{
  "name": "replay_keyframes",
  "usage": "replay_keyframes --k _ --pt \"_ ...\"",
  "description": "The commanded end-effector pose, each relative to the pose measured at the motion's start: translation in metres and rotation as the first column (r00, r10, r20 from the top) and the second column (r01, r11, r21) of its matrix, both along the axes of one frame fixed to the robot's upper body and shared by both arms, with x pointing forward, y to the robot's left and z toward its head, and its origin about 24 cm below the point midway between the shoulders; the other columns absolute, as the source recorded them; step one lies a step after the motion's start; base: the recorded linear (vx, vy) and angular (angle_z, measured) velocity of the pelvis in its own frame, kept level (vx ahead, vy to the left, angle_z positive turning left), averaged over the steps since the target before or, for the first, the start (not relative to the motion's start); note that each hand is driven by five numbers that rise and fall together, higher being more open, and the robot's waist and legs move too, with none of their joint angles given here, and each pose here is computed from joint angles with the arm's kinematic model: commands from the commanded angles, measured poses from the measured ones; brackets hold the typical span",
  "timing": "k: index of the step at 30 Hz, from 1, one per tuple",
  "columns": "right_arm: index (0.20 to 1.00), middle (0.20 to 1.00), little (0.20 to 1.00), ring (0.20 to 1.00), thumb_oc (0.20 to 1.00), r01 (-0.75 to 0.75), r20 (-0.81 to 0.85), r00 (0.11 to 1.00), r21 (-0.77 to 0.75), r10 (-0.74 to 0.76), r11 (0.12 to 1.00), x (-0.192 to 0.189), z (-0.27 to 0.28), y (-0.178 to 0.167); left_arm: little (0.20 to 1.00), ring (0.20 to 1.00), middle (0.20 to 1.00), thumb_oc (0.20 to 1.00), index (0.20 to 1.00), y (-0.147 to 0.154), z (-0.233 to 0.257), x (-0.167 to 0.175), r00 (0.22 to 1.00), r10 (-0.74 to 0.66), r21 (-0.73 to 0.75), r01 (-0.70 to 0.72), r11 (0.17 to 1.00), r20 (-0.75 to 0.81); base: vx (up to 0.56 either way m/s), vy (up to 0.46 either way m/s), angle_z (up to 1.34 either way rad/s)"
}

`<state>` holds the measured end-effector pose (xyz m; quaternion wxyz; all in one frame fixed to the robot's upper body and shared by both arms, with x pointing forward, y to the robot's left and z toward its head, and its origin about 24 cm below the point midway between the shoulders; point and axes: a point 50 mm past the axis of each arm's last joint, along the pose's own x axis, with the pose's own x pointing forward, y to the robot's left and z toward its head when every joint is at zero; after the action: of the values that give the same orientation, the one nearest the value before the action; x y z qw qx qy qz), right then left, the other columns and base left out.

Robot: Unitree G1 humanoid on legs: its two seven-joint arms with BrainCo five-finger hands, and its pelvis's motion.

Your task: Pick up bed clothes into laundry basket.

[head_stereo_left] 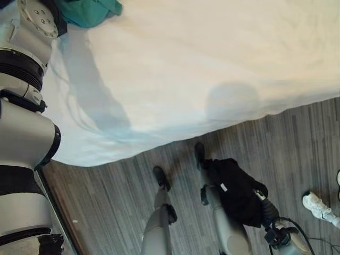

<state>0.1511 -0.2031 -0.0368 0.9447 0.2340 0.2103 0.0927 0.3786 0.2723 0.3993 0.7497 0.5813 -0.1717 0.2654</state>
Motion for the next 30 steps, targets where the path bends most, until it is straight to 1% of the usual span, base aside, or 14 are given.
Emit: replay_keyframes --k 1,5,6,7,8,12,13,14,15,17,19,20,22,30 --pt "0.200 0.200 0.200 0.200 0.200 -0.046 0.024 0.999 -0.003 0.046 0.999 -0.004 0.004 -0.001 0.200 0.200 0.200 0.200 0.200 -0.007 -0.019 0.011 0.989 0.037 0.119 -0.019 0.993 -0.144 -0.11 -0.023 0.04" --pt "0.200 0.200 0.200 0.200 0.200 -0.056 0.045 0.997 -0.023 0.057 0.998 0.002 0.007 -0.002 0.200 0.200 0.200 0.200 0.200 -0.050 -0.050 0.026 0.972 -0.115 0.183 0.154 0.971 -0.205 -0.08 -0.009 0.04" --pt "0.200 0.200 0.200 0.200 0.200 -0.045 0.060 0.997 -0.038 0.047 0.998 0.005 0.009 -0.004 0.200 0.200 0.200 0.200 0.200 -0.066 -0.073 0.024 0.936 -0.280 0.092 0.305 0.948 -0.214 -0.03 -0.006 0.05" --pt "0.200 0.200 0.200 0.200 0.200 -0.046 0.059 0.997 -0.040 0.048 0.998 0.005 0.009 -0.004 0.200 0.200 0.200 0.200 0.200 -0.066 -0.074 0.024 0.936 -0.279 0.090 0.304 0.948 -0.214 -0.03 -0.001 -0.03" --pt "0.200 0.200 0.200 0.200 0.200 -0.027 0.070 0.997 -0.059 0.031 0.998 0.008 0.009 -0.005 0.200 0.200 0.200 0.200 0.200 -0.069 -0.112 0.017 0.872 -0.437 -0.092 0.428 0.899 -0.219 0.00 0.005 -0.06" --pt "0.200 0.200 0.200 0.200 0.200 0.001 0.076 0.997 -0.109 0.007 0.994 0.010 0.008 -0.009 0.200 0.200 0.200 0.200 0.200 -0.061 -0.180 -0.002 0.786 -0.571 -0.352 0.478 0.805 -0.237 0.02 0.012 0.00" --pt "0.200 0.200 0.200 0.200 0.200 0.032 0.076 0.997 -0.144 -0.021 0.989 0.012 0.006 -0.011 0.200 0.200 0.200 0.200 0.200 -0.053 -0.239 -0.025 0.742 -0.644 -0.609 0.429 0.668 -0.184 0.05 0.016 0.20" --pt "0.200 0.200 0.200 0.200 0.200 0.030 0.075 0.997 -0.145 -0.020 0.989 0.012 0.006 -0.011 0.200 0.200 0.200 0.200 0.200 -0.052 -0.240 -0.025 0.743 -0.643 -0.610 0.427 0.668 -0.184 0.13 0.056 0.23" --pt "0.200 0.200 0.200 0.200 0.200 0.039 0.081 0.996 -0.178 -0.025 0.983 0.015 0.007 -0.013 0.200 0.200 0.200 0.200 0.200 -0.044 -0.286 -0.053 0.742 -0.665 -0.797 0.347 0.495 -0.089 0.14 0.059 0.20" --pt "0.200 0.200 0.200 0.200 0.200 0.058 0.095 0.995 -0.187 -0.041 0.981 0.018 0.009 -0.014 0.200 0.200 0.200 0.200 0.200 -0.039 -0.330 -0.090 0.753 -0.658 -0.916 0.237 0.323 -0.037 0.17 0.049 0.14" --pt "0.200 0.200 0.200 0.200 0.200 0.066 0.089 0.995 -0.196 -0.049 0.978 0.020 0.008 -0.017 0.200 0.200 0.200 0.200 0.200 -0.032 -0.365 -0.126 0.775 -0.630 -0.970 0.115 0.215 -0.047 0.19 0.022 0.15" --pt "0.200 0.200 0.200 0.200 0.200 0.065 0.089 0.995 -0.196 -0.048 0.978 0.020 0.008 -0.017 0.200 0.200 0.200 0.200 0.200 -0.031 -0.365 -0.126 0.776 -0.629 -0.970 0.115 0.215 -0.047 0.14 0.016 0.23" --pt "0.200 0.200 0.200 0.200 0.200 0.037 0.091 0.996 -0.228 -0.017 0.973 0.025 0.010 -0.017 0.200 0.200 0.200 0.200 0.200 -0.038 -0.394 -0.154 0.802 -0.597 -0.999 0.013 0.033 -0.009 0.10 -0.023 0.21" --pt "0.200 0.200 0.200 0.200 0.200 0.050 0.113 0.993 -0.234 -0.024 0.971 0.036 0.015 -0.012 0.200 0.200 0.200 0.200 0.200 -0.073 -0.422 -0.183 0.810 -0.585 -0.977 -0.092 -0.192 0.038 0.08 -0.024 0.23"
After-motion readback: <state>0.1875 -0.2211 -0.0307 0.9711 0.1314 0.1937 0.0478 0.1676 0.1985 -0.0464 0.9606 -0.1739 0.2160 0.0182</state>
